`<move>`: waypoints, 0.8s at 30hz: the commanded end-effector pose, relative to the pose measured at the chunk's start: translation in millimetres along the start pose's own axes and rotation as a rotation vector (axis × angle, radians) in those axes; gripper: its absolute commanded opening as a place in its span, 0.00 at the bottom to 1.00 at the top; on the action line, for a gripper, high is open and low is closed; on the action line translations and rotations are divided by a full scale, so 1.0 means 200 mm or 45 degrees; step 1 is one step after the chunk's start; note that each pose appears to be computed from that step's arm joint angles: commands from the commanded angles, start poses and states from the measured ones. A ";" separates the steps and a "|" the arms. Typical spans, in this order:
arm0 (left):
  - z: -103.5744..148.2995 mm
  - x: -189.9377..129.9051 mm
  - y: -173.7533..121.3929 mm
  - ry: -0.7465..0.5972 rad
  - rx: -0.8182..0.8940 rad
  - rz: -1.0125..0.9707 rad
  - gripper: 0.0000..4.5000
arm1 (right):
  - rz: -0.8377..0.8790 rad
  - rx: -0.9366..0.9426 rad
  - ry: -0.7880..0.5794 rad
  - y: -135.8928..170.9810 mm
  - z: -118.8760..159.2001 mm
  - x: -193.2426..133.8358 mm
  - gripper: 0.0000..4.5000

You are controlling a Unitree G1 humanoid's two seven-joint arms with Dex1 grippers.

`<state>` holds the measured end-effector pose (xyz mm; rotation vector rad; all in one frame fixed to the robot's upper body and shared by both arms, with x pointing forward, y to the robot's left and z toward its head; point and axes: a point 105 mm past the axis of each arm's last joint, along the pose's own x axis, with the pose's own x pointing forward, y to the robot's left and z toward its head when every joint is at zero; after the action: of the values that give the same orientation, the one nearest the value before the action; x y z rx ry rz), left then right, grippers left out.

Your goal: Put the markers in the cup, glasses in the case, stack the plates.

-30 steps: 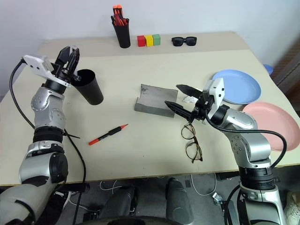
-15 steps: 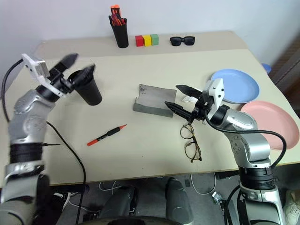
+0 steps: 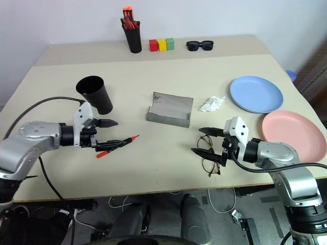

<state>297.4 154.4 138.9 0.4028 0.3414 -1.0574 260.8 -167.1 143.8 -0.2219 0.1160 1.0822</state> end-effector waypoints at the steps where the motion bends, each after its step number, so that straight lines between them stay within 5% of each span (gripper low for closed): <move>1: -0.04 0.04 -0.04 0.052 0.055 -0.067 0.99 | -0.019 -0.060 -0.072 0.01 0.08 0.02 0.83; 5: -0.09 0.07 -0.07 0.104 0.015 -0.151 0.99 | -0.032 -0.053 -0.093 0.01 0.09 0.02 0.83; 8: -0.10 0.10 -0.05 0.127 -0.011 -0.153 0.80 | -0.042 -0.061 -0.098 0.01 0.09 0.02 0.83; 15: -0.14 0.16 -0.12 0.169 -0.057 -0.214 0.01 | -0.056 -0.090 -0.134 -0.01 0.13 0.04 0.83; 24: 0.03 0.14 -0.03 -0.026 -0.078 -0.096 0.01 | -0.076 -0.103 -0.184 -0.04 0.17 0.06 0.83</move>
<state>297.4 128.3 104.6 0.3235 0.4656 -1.1414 271.7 -154.0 164.2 -0.2064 -0.0088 1.0413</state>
